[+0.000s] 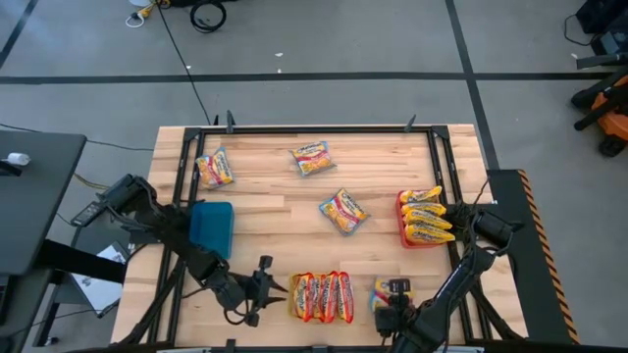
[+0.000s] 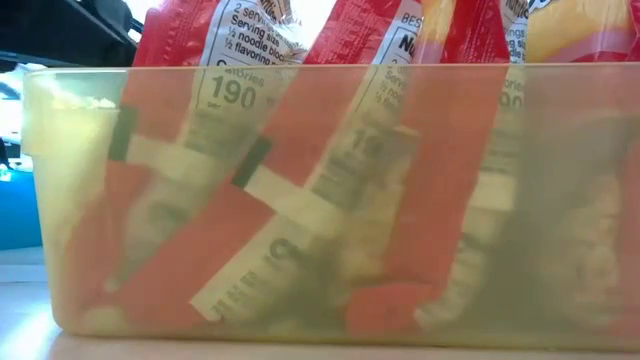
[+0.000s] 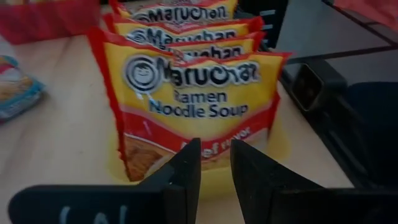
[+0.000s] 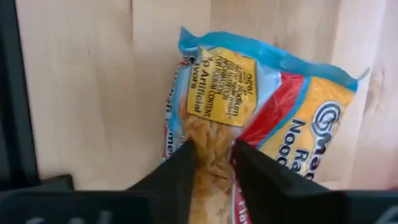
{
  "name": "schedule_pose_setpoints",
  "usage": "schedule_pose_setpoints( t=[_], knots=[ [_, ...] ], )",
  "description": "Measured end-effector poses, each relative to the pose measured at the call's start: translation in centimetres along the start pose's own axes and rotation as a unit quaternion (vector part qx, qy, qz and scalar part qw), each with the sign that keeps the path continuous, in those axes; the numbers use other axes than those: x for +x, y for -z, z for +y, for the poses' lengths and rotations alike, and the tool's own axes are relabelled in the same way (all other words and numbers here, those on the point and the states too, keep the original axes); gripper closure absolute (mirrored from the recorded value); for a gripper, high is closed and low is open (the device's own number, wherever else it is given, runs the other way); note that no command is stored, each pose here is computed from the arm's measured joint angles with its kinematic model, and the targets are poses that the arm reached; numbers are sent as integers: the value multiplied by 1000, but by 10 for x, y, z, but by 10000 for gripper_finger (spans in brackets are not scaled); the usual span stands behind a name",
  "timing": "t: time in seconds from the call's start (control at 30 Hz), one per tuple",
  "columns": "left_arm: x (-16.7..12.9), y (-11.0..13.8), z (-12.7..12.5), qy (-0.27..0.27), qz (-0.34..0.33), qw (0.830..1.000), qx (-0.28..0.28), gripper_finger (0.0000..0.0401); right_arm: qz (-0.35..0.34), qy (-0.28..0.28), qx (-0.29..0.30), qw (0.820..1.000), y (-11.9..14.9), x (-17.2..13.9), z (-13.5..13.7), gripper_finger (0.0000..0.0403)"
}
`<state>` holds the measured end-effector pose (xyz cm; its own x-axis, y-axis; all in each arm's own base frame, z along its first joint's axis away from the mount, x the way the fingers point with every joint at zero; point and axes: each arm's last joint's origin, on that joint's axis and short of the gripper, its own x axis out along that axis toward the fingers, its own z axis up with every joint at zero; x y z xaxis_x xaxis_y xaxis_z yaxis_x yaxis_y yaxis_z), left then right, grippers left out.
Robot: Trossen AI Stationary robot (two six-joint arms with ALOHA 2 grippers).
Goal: Sort Maruchan noodles
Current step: Put the blue noodle pack into the blue bin
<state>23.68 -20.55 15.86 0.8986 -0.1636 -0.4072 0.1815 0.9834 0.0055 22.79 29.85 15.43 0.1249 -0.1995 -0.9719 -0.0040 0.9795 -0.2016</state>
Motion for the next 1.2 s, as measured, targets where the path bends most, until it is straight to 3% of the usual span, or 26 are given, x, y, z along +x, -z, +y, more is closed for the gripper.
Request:
schedule_pose_setpoints(
  t=[0.2,0.37,0.43,0.6,0.7,0.87,1.07,1.2],
  knots=[
    [-12,-8,-2,-73,-30,996,52,308,30,15,-41,999,2,-2,-4,389],
    [-36,-30,13,-181,-57,979,78,307,61,73,-81,992,-8,-31,-18,391],
    [-45,-38,22,-196,-51,975,88,307,52,98,-98,989,-15,-50,-25,396],
    [-58,-56,39,-164,-53,979,112,307,-63,124,-122,983,-37,-97,-39,395],
    [-55,-64,44,-127,-73,981,126,302,-141,134,-98,976,-48,-126,-55,396],
    [-42,-66,52,-84,-82,985,127,281,-249,155,-86,952,-59,-168,-77,396],
    [-16,-63,61,-115,-99,975,162,254,-349,125,-105,923,-79,-196,-88,396],
    [0,-67,57,-73,-183,961,194,248,-404,90,-146,898,-94,-207,-84,396]
  ],
)
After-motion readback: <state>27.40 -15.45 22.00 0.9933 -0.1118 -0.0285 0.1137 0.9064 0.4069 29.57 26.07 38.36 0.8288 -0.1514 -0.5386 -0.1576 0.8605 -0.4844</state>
